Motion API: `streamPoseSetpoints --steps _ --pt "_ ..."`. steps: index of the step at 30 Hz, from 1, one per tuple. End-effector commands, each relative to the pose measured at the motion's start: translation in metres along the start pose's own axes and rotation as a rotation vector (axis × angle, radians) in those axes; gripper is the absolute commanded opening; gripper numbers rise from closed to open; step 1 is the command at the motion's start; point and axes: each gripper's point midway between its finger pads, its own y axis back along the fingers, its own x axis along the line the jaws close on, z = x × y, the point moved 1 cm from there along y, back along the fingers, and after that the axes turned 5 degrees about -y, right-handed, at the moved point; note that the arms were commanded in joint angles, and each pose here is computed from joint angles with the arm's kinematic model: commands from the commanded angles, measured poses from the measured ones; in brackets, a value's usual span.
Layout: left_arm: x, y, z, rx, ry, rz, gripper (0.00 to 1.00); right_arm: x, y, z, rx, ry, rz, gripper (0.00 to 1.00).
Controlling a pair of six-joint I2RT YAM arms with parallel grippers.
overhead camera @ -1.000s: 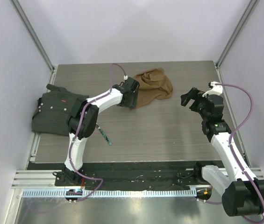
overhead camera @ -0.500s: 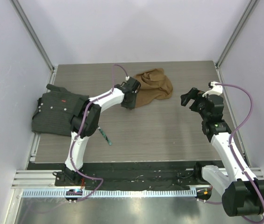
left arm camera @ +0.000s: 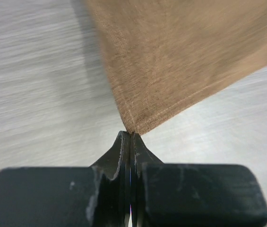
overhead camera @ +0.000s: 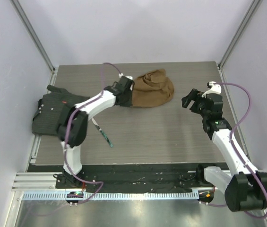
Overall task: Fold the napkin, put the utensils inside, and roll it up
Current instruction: Grab the napkin with the left arm, then move the napkin to the centre of the board
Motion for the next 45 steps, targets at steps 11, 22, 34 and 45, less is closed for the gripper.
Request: streamPoseSetpoints --steps 11,22,34,45 --pt "0.091 0.147 -0.010 -0.216 0.327 -0.100 0.00 0.060 -0.083 -0.056 0.278 0.022 0.043 0.82" --pt "0.101 0.166 -0.027 -0.174 0.297 -0.096 0.00 0.111 -0.128 -0.104 0.423 0.110 0.105 0.70" --pt "0.105 0.164 -0.033 -0.137 0.273 -0.090 0.00 0.133 -0.175 -0.146 0.493 0.191 0.106 0.60" --pt "0.108 0.161 -0.033 -0.127 0.283 -0.107 0.00 0.131 -0.200 -0.165 0.553 0.232 0.087 0.50"
